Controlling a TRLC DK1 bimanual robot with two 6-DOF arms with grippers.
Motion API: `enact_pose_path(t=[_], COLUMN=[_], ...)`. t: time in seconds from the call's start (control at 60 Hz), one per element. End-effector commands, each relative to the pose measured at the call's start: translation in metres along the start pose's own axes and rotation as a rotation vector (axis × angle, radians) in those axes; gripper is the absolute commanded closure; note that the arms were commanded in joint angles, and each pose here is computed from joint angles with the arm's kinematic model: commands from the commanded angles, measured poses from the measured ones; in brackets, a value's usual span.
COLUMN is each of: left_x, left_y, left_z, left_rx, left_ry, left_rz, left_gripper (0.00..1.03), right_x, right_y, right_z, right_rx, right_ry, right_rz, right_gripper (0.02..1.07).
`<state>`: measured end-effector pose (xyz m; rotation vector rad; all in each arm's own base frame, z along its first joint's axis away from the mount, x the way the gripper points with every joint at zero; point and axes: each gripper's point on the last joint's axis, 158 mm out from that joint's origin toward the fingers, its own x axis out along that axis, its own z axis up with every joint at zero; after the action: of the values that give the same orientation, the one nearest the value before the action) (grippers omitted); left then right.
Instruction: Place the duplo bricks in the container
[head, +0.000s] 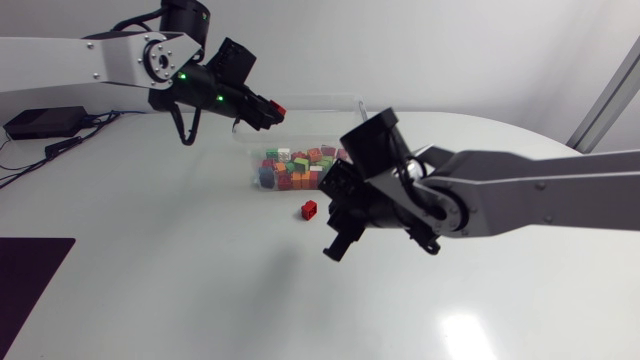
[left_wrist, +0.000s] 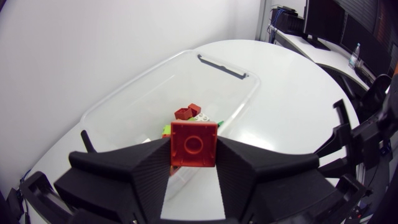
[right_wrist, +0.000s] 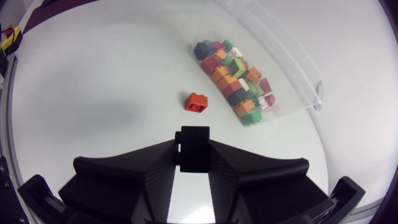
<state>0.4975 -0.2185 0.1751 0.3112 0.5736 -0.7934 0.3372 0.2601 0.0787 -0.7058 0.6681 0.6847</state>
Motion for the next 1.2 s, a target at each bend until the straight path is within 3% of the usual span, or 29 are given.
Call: enact_pose_path(t=[0.0, 0.083, 0.2, 0.267, 0.383, 0.6, 0.8, 0.95, 1.183], left_x=[0.020, 0.037, 0.062, 0.067, 0.059, -0.010, -0.057, -0.075, -0.063], left_y=[0.017, 0.031, 0.044, 0.046, 0.038, 0.017, -0.010, -0.038, -0.075], left_z=[0.012, 0.012, 0.014, 0.015, 0.015, 0.023, 0.003, -0.022, -0.076], left_rx=[-0.022, -0.034, -0.022, -0.018, -0.016, 0.005, 0.021, 0.040, 0.054], left_ry=[-0.014, -0.004, 0.013, 0.014, 0.017, -0.036, -0.024, 0.021, 0.117], left_rz=[0.034, 0.067, 0.120, 0.132, 0.129, 0.157, 0.156, 0.122, 0.040], left_gripper=[0.63, 0.56, 0.18, 0.07, 0.05, 0.05, 0.05, 0.06, 0.06], right_x=[-0.021, -0.034, -0.045, -0.048, -0.049, -0.031, -0.002, 0.024, 0.079], right_y=[-0.027, -0.048, -0.077, -0.094, -0.117, -0.153, -0.180, -0.192, -0.189], right_z=[0.027, 0.044, 0.066, 0.078, 0.095, 0.115, 0.129, 0.140, 0.144], right_rx=[0.022, 0.052, 0.093, 0.120, 0.164, 0.211, 0.261, 0.278, 0.290], right_ry=[-0.067, -0.109, -0.165, -0.195, -0.235, -0.282, -0.319, -0.332, -0.315], right_rz=[-0.027, -0.043, -0.062, -0.068, -0.071, -0.082, -0.083, -0.078, -0.043], right_gripper=[0.76, 0.76, 0.76, 0.76, 0.76, 0.76, 0.75, 0.75, 0.72])
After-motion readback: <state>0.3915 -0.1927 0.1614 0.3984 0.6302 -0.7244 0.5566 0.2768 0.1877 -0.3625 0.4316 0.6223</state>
